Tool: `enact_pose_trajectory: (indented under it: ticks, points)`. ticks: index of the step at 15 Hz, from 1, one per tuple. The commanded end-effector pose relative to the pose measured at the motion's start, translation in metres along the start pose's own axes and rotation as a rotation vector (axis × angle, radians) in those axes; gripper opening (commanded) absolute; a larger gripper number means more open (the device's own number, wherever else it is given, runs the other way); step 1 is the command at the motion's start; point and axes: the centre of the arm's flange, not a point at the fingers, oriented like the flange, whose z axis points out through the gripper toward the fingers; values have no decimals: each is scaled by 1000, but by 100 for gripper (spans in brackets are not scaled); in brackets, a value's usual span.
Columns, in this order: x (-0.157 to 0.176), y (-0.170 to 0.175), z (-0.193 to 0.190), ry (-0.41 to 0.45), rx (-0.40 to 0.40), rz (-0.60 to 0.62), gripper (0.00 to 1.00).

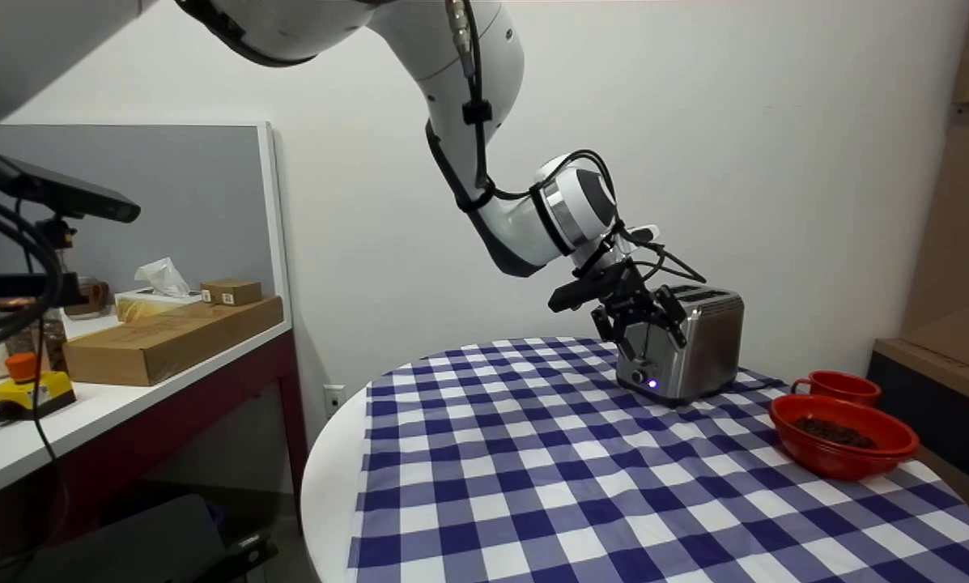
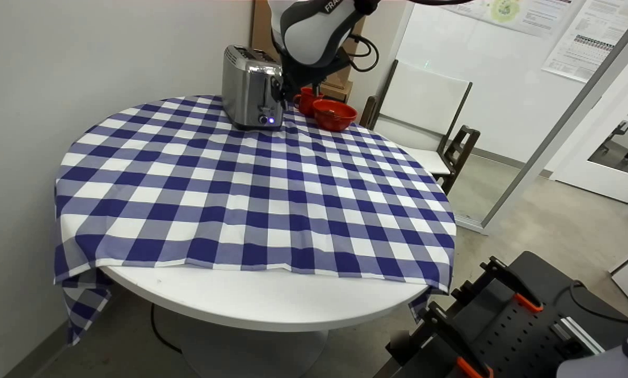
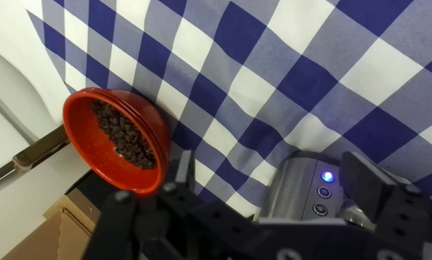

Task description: Press the button on the toaster

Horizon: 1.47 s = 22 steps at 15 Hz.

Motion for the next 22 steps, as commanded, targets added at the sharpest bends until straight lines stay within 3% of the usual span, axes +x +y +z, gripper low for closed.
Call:
enact_pose_trajectory:
  ticks: [1, 7, 22]
  points:
    - [-8, -1, 2, -8, -54, 55, 100]
    - [-3, -4, 25, -41, -70, 162, 100]
    - [21, -23, 70, -37, -31, 214, 100]
